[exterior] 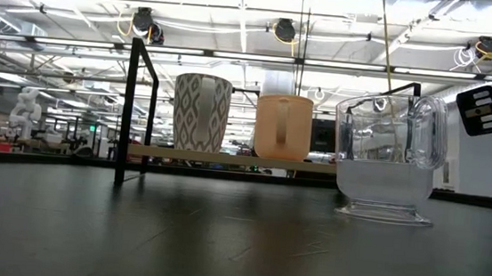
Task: Stack small to large cups/mugs on shelf
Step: Put the transparent mug on the shelf
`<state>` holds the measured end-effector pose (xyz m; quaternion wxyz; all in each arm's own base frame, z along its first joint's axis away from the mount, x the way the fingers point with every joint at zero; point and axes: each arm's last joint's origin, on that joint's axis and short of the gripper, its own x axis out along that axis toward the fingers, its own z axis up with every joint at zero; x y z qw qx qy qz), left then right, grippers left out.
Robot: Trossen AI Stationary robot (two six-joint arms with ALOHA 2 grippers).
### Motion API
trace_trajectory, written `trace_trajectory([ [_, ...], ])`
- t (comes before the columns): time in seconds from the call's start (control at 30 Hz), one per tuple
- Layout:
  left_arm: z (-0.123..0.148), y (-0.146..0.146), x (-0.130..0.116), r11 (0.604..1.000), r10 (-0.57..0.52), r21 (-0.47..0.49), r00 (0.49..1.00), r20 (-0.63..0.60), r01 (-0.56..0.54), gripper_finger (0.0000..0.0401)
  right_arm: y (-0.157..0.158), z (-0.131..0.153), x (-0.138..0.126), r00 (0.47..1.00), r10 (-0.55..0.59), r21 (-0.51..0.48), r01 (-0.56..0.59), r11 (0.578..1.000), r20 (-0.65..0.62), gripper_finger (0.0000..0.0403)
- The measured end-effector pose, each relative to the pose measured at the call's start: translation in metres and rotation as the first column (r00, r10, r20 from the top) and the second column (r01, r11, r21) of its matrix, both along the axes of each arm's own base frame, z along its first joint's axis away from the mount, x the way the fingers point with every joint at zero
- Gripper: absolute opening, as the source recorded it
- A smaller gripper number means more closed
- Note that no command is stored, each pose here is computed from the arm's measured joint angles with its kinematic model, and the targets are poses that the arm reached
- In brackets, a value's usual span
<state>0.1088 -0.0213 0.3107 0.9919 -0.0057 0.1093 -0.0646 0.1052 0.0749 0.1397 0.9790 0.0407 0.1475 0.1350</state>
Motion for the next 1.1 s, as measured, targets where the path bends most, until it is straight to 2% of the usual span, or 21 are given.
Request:
trace_trajectory([
  [0.1,-0.029,-0.002,0.007,0.999,0.001,0.044,1.0,0.013,-0.002,0.0,0.0,0.0,0.0,1.0,0.0,0.0,0.0,1.0,0.0,0.0],
  [0.37,-0.092,-0.006,0.022,0.998,-0.027,0.06,0.973,0.23,0.014,0.0,0.0,0.0,0.0,1.0,0.002,-0.008,-0.002,1.0,0.003,0.0],
  [0.57,-0.139,-0.004,0.017,1.0,-0.008,0.031,0.973,0.233,0.001,0.0,0.0,0.002,0.0,1.0,0.006,-0.01,-0.006,1.0,0.019,0.0],
  [0.7,-0.145,-0.004,0.017,1.0,-0.005,0.022,0.981,0.195,0.001,0.0,0.001,0.006,0.001,0.998,0.016,0.002,-0.016,1.0,0.057,0.0],
  [0.87,-0.145,-0.005,0.016,0.998,-0.055,0.046,0.979,0.196,0.047,0.0,0.002,0.011,0.002,0.99,0.047,-0.07,-0.038,0.997,0.131,0.0],
  [1.0,-0.146,-0.006,0.016,0.998,-0.061,0.027,0.981,0.184,0.058,0.0,0.003,0.016,0.003,0.981,0.056,-0.077,-0.042,0.996,0.188,0.0],
  [1.1,-0.149,-0.006,0.016,0.998,-0.057,0.005,0.986,0.159,0.057,0.0,0.003,0.013,0.003,0.984,0.078,-0.158,-0.052,0.986,0.16,0.0],
])
